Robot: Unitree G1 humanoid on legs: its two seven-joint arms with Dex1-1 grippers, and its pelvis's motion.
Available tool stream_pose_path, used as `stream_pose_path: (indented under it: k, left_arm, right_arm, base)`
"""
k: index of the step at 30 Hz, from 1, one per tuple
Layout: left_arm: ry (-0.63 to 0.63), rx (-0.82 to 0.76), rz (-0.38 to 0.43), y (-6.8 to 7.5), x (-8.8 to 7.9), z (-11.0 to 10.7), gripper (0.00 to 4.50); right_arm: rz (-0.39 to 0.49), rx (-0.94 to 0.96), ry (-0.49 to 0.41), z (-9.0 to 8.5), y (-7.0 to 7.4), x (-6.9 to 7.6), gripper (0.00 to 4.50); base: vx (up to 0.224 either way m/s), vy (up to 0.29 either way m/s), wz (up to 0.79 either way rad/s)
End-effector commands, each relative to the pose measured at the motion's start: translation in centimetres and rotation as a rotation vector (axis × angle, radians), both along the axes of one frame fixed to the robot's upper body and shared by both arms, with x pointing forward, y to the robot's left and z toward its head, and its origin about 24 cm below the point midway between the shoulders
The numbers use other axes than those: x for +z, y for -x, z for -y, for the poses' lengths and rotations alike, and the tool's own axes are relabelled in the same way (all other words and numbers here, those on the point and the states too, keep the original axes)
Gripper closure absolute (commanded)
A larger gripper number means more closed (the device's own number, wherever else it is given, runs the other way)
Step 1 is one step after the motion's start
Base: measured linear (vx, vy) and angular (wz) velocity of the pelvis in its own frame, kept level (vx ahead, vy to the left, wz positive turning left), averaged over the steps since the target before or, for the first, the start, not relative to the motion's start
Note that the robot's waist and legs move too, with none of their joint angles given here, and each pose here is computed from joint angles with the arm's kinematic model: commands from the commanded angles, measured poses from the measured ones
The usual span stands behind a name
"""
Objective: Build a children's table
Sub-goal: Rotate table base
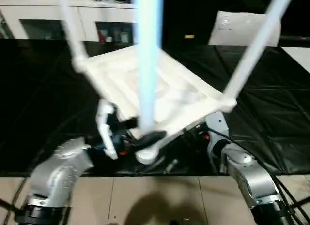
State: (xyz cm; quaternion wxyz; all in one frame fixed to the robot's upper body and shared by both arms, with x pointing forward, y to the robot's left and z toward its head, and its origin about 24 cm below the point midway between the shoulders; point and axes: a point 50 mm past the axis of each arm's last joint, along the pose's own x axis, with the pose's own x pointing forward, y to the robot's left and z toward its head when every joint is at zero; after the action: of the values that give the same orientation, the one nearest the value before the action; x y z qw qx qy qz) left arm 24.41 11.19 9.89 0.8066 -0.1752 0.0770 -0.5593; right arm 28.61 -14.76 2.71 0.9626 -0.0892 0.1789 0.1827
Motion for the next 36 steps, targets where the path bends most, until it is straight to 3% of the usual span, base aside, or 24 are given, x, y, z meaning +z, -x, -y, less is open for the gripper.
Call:
stream_pose_path:
  k: [1, 7, 11, 14, 18, 20, 25, 32, 34, 36]
  left_arm:
    - [0.077, -0.191, 0.064, 1.2, 1.8, 3.9, 0.05]
    - [0.056, -0.141, 0.114, -0.3, 1.6, 5.8, 0.05]
    - [-0.065, 0.069, 0.217, -3.9, 1.1, 5.6, 0.05]
    - [-0.084, 0.116, 0.243, -4.8, 1.3, 5.1, 0.05]
    - [-0.153, 0.293, 0.33, -7.5, 1.7, 3.8, 0.05]
    - [-0.135, 0.301, 0.336, -7.7, 1.8, 3.9, 0.05]
    - [-0.011, 0.25, 0.285, -6.2, 1.6, 4.5, 0.05]
    - [-0.023, 0.191, 0.249, -3.6, -0.1, 4.1, 0.05]
    - [-0.025, 0.168, 0.19, -2.0, -0.9, 3.3, 0.05]
    - [-0.056, 0.218, 0.155, -1.4, -1.7, 2.1, 0.05]
  right_arm:
    - [0.043, 0.044, -0.031, -1.9, -1.0, 0.7, 0.0]
    - [0.086, 0.016, -0.03, -2.5, -2.6, 1.1, 0.0]
    - [0.117, -0.013, -0.03, -2.8, -3.8, 1.6, 0.0]
    - [0.124, -0.022, -0.03, -2.6, -4.0, 1.6, 0.0]
    - [0.146, -0.085, -0.021, -0.9, -4.1, 1.5, 0.0]
    - [0.159, -0.108, -0.028, -0.2, -4.1, 1.7, 0.0]
    - [0.209, -0.145, -0.089, 2.2, -3.1, 2.3, 0.0]
    - [0.233, -0.049, -0.153, 2.6, -1.2, 3.1, 0.0]
    - [0.216, 0.09, -0.195, 2.0, 0.5, 3.6, 0.0]
    - [0.194, 0.169, -0.187, 1.9, 1.7, 3.7, 0.0]
  base:
    - [0.0, 0.0, 0.0]
    - [0.0, 0.0, 0.0]
    - [0.0, 0.0, 0.0]
    - [0.0, 0.0, 0.0]
    - [0.0, 0.0, 0.0]
    - [0.0, 0.0, 0.0]
    - [0.0, 0.0, 0.0]
    - [0.0, 0.0, 0.0]
    - [0.0, 0.0, 0.0]
    - [0.0, 0.0, 0.0]
